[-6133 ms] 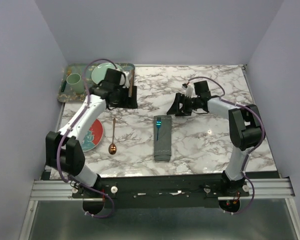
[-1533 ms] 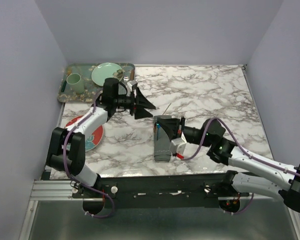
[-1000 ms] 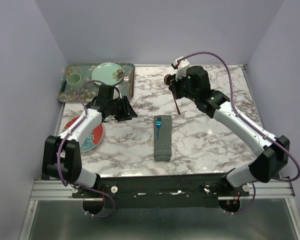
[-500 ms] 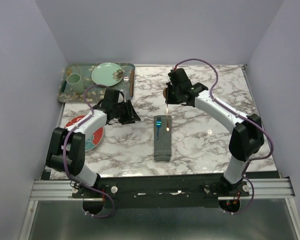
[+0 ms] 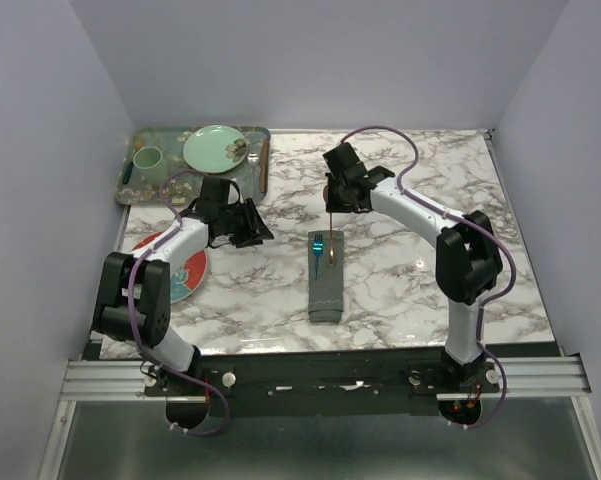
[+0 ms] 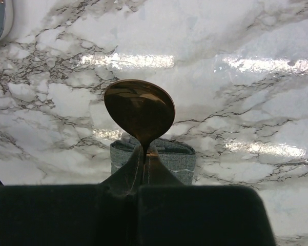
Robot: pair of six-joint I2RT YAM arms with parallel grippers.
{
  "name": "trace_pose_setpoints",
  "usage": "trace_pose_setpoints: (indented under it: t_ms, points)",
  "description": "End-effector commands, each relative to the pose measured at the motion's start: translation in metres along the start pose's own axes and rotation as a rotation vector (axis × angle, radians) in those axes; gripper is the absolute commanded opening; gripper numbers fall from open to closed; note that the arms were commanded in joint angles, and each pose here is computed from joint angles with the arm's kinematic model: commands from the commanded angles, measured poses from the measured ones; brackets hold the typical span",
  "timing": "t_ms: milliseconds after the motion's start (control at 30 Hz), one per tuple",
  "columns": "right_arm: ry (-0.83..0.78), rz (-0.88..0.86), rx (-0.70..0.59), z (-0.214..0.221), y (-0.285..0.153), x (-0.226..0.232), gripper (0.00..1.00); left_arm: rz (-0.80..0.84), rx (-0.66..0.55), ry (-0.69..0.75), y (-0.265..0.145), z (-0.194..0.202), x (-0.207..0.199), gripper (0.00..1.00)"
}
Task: Fold the napkin into a case and place the utensils inside
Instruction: Insert the spoon into the folded napkin.
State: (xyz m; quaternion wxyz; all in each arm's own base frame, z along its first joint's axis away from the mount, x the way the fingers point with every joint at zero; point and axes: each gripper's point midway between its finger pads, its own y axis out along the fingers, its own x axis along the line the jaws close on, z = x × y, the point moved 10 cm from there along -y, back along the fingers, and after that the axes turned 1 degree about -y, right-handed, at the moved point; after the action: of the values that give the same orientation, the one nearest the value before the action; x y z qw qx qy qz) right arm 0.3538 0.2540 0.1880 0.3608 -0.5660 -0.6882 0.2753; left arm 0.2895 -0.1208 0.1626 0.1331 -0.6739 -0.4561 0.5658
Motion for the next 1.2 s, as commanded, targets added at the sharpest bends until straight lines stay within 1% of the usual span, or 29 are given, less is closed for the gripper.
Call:
trace_pose_setpoints:
  t_ms: [0,167,467,700,1167]
  points:
    - [0.024,0.027,-0.031,-0.005,0.006,0.001,0.01,-0.001,0.01,0.013,0.002,-0.002,0.007,0.49]
    - [0.034,0.031,0.001,0.006,0.009,-0.001,0.0,-0.008,0.015,0.002,0.004,-0.003,0.012,0.49]
    - [0.026,0.072,-0.006,0.012,0.023,-0.005,0.01,-0.003,0.023,-0.008,0.004,0.0,0.016,0.48]
    - [0.033,0.068,0.004,0.015,0.025,-0.006,0.0,-0.01,0.033,-0.012,0.003,0.005,0.02,0.48]
    - [0.039,0.073,-0.029,0.012,0.03,-0.005,0.0,-0.023,0.036,-0.016,0.001,0.009,0.024,0.48]
